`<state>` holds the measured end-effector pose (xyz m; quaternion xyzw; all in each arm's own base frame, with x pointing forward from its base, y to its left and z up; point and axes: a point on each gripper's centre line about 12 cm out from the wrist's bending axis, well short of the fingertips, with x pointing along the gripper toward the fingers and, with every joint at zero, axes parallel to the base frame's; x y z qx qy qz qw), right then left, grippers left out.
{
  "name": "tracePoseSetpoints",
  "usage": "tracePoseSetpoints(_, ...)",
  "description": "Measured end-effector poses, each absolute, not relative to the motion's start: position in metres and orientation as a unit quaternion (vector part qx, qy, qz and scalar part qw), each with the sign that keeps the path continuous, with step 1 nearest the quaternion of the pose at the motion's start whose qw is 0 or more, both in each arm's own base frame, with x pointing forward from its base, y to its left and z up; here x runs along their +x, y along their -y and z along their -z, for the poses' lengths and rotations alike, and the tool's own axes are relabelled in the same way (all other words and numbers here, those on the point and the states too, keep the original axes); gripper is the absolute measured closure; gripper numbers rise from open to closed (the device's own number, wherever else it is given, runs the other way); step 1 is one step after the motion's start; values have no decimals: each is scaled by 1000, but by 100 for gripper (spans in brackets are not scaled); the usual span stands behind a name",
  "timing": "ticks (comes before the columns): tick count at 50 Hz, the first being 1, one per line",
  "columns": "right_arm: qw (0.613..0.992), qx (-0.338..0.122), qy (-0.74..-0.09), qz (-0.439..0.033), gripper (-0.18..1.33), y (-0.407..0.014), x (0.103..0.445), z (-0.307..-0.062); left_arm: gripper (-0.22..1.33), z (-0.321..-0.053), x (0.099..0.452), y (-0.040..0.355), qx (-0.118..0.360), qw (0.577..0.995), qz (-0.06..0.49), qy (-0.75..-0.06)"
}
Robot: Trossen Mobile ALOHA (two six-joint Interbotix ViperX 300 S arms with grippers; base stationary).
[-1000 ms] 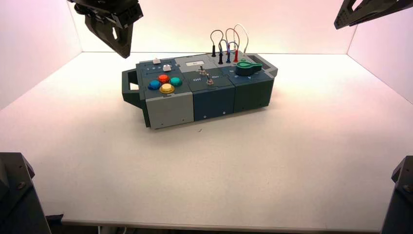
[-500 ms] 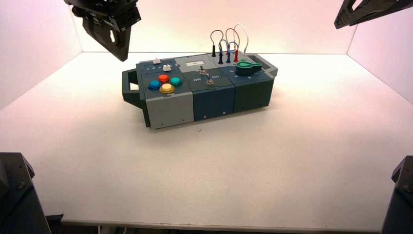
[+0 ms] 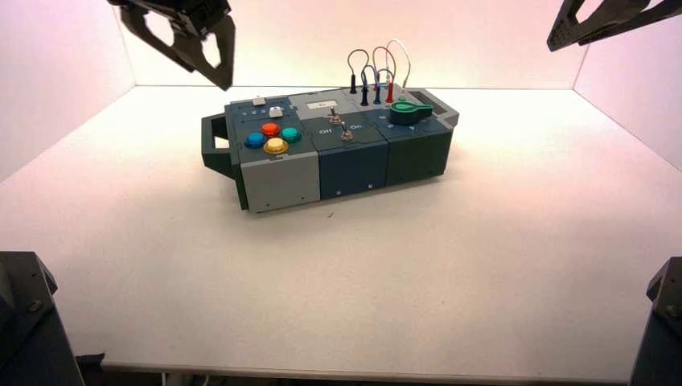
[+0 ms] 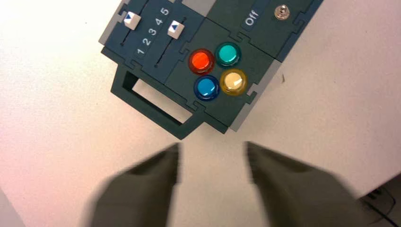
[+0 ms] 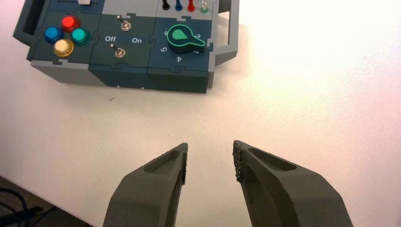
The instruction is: Open left gripper.
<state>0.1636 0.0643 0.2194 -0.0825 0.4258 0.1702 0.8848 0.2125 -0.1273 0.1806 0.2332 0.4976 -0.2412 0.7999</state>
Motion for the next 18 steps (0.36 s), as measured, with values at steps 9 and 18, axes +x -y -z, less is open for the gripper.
tracePoseSetpoints(9,885,-83,-426,-170,14,-64,164,-219,-21,-182,211,126,231,804,242,-492)
tracePoseSetpoints(18,885,-83,-424,-170,14,-64,163,-220,-21,-183,210,126,230,805,242,-490)
